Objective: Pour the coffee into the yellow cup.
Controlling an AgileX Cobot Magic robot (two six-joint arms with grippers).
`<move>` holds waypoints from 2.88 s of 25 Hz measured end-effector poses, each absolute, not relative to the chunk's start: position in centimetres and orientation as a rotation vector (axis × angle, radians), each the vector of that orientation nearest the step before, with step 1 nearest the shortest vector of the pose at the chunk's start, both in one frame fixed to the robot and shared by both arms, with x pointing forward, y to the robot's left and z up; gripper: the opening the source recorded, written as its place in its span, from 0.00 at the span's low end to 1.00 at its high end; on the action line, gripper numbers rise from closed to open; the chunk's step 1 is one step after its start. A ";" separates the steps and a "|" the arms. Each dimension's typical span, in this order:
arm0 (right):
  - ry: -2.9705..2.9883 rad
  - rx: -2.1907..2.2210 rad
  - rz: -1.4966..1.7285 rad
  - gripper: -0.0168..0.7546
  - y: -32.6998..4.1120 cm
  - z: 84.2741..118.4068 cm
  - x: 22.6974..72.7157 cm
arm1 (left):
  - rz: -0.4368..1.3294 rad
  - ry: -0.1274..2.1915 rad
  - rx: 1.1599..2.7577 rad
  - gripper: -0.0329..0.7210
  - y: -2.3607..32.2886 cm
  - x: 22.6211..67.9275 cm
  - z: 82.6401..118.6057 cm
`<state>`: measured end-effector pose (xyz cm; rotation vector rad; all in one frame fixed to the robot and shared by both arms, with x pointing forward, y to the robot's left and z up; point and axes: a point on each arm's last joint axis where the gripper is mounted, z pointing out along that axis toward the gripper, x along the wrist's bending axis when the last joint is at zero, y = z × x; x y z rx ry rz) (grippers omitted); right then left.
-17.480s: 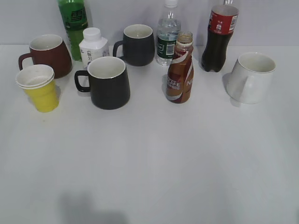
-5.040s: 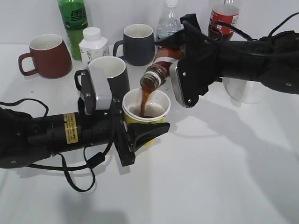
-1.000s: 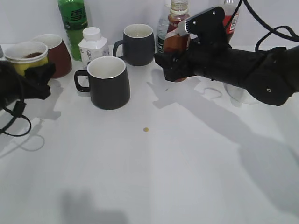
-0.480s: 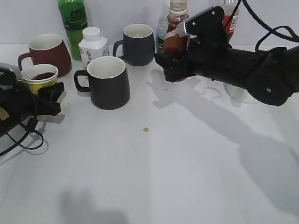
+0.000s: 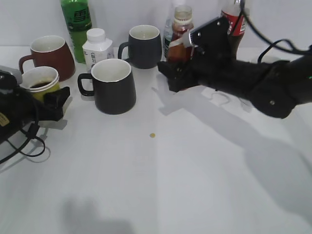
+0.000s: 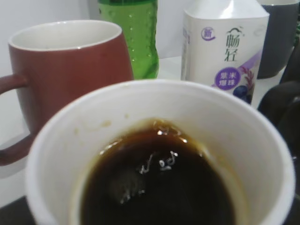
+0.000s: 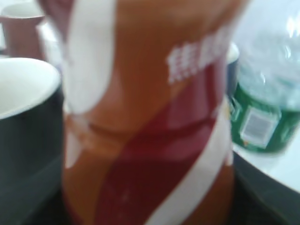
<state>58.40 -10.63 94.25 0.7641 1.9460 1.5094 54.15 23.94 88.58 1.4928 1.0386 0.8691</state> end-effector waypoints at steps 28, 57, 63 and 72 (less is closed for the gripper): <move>1.863 0.884 1.573 0.83 -10.9 89.3 58.6 | 0.755 1.197 1.404 0.81 25.3 45.9 91.4; 2.195 1.109 1.287 0.78 -16.7 101.6 47.0 | 0.485 2.008 1.852 0.74 29.2 35.4 107.1; 2.022 0.951 1.168 0.78 -18.8 105.1 45.9 | 0.503 1.944 1.801 0.71 29.5 31.2 108.4; 1.668 1.254 0.956 0.78 -23.7 106.8 43.7 | 0.646 1.719 1.648 0.67 30.0 25.8 109.6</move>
